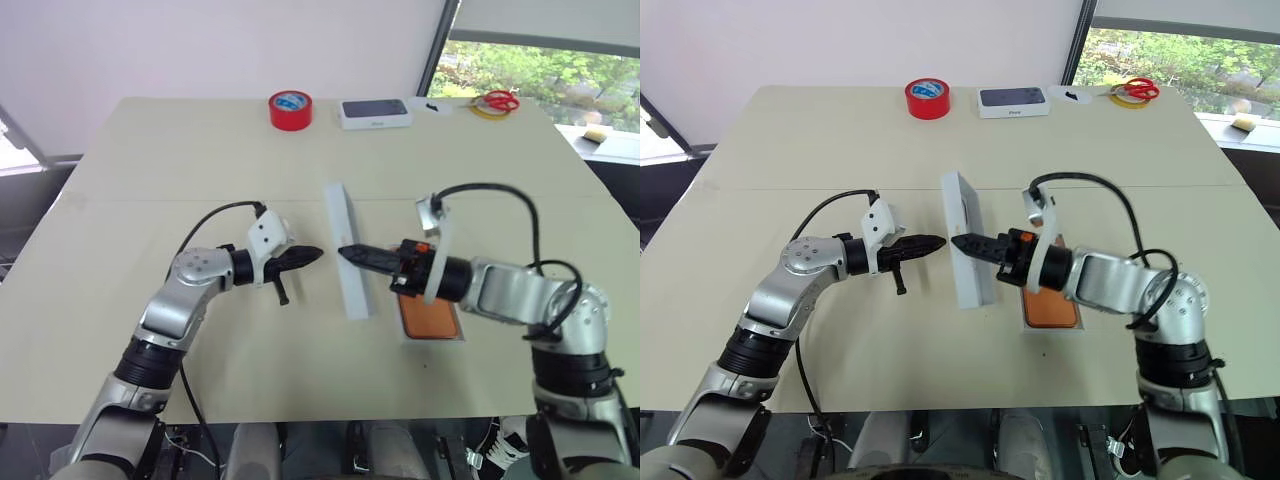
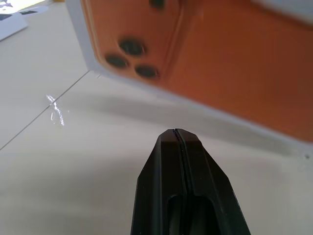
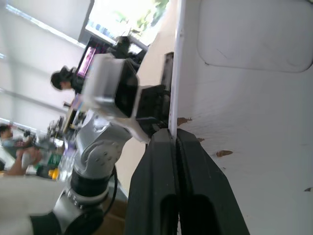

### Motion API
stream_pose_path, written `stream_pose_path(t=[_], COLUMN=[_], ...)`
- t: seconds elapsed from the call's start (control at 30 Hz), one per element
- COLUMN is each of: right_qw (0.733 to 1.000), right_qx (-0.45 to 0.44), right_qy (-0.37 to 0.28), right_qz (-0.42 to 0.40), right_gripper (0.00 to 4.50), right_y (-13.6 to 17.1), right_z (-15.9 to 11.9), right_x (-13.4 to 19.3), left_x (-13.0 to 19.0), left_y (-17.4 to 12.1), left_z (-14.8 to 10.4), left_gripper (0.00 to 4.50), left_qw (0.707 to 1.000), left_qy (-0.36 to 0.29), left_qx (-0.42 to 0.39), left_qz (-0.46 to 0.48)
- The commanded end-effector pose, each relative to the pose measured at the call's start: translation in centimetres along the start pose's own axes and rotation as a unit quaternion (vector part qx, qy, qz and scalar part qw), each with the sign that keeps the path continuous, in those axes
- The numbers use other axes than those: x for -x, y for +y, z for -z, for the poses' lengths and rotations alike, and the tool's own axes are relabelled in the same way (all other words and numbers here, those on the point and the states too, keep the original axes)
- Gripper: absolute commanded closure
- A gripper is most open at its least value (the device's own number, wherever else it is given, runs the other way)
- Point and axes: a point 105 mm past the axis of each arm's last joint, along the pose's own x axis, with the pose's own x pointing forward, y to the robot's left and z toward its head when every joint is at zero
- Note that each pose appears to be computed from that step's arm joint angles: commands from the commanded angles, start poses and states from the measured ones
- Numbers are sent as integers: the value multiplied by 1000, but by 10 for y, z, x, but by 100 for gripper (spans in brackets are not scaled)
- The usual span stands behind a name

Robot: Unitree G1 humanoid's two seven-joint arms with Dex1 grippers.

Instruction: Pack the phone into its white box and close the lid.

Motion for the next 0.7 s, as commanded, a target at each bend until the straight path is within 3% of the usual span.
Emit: stream_pose_path(t=[0.03,0.17,0.23,0.33,0.47,0.7], right_qw=[1000,998,997,995,991,958], right_qx=[-17,-36,-31,-11,33,124], right_qy=[-18,-11,-9,-14,-26,-52], right_qz=[12,59,72,93,125,252], right_gripper=[446,446,390,262,49,49], right_y=[2,-22,-28,-32,-32,-50], right_z=[6,11,6,-8,-32,-78], right_x=[3,16,21,29,46,106], left_x=[-4,-12,-22,-34,-46,-70], left_y=[-5,-16,-29,-39,-46,-57], left_z=[-14,-13,-13,-14,-16,-20], left_gripper=[450,450,450,450,450,450], left_qw=[999,999,998,997,996,995], left_qy=[-24,-28,-32,-34,-35,-38], left_qx=[-21,-15,-12,-8,-3,0], left_qz=[6,23,48,66,77,96])
